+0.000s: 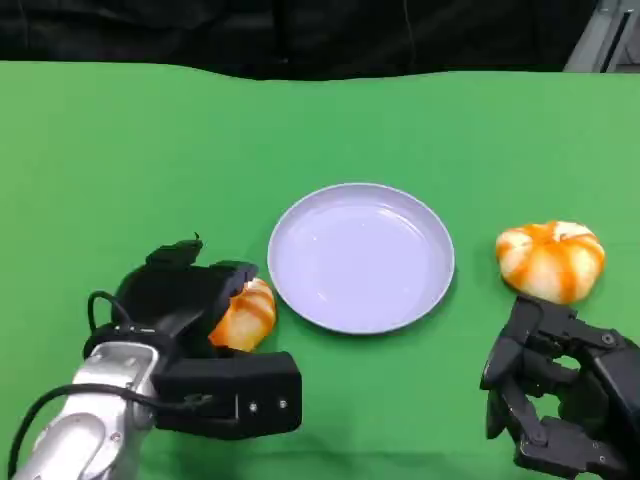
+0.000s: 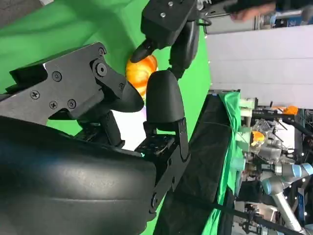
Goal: Grasp the bread from the table and place it into the plate.
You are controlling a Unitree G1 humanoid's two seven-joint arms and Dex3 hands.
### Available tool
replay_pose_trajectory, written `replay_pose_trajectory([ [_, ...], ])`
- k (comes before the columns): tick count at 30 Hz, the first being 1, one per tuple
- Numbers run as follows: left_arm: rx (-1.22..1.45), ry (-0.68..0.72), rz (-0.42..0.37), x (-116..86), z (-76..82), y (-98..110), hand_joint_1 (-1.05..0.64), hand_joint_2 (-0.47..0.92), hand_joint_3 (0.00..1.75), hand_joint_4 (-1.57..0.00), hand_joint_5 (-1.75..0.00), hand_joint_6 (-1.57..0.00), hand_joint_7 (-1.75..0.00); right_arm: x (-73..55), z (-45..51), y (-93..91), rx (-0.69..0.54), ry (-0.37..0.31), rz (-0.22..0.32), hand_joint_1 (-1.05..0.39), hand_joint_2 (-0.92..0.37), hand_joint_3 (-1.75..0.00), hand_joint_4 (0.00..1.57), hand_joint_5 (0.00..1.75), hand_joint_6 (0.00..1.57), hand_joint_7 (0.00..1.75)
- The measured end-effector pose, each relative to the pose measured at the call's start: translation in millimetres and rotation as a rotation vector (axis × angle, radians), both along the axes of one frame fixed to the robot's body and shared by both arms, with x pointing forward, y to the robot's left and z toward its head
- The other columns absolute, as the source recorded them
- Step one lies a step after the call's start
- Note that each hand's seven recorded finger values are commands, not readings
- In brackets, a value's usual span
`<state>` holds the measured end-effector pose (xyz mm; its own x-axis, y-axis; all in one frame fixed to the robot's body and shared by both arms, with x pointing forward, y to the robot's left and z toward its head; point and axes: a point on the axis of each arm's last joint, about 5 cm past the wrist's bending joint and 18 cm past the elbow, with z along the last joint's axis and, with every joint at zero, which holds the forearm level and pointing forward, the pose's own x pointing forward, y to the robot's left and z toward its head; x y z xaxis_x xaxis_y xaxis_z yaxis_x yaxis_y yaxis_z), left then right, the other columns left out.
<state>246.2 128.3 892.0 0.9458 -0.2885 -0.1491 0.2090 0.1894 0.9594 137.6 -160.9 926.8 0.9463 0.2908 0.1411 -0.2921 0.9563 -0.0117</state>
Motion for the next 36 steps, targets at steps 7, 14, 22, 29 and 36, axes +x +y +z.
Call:
replay_pose_trajectory([
  [7, -0.002, 0.006, 0.004, 0, -1.6, 0, -1.01, 0.92, 0.36, -0.13, -0.01, -0.4, 0.0, 0.0, 0.3, 0.0, 0.0, -0.006, 0.0, -0.02, -0.69, -1.06, 0.76, 1.75, 0.63, 1.58],
  [14, -0.019, 0.046, 0.052, 16, -7.8, -12, -0.99, 0.92, 0.52, -0.12, 0.0, -0.38, 0.0, -1.7, 3.4, 1.5, 0.003, -0.019, -0.003, -0.03, -0.69, -1.06, 0.76, 1.75, 0.63, 1.59],
  [22, -0.029, 0.077, 0.067, 19, -13.2, -13, -0.98, 0.92, 0.58, -0.12, 0.0, -0.37, 0.0, -2.9, 4.4, 1.4, 0.002, -0.013, -0.005, -0.03, -0.7, -1.04, 0.76, 1.75, 0.63, 1.59],
  [29, -0.036, 0.099, 0.084, 19, -17.4, -11, -0.96, 0.92, 0.67, -0.12, 0.0, -0.38, 0.0, -3.5, 4.0, 1.3, 0.0, -0.01, -0.013, -0.05, -0.7, -1.04, 0.76, 1.75, 0.63, 1.59],
  [36, -0.038, 0.101, 0.089, 18, -18.8, -13, -0.96, 0.92, 0.69, -0.12, 0.0, -0.38, 0.0, -4.4, 4.3, 1.0, 0.002, -0.009, -0.013, -0.05, -0.7, -1.03, 0.76, 1.75, 0.62, 1.59],
])
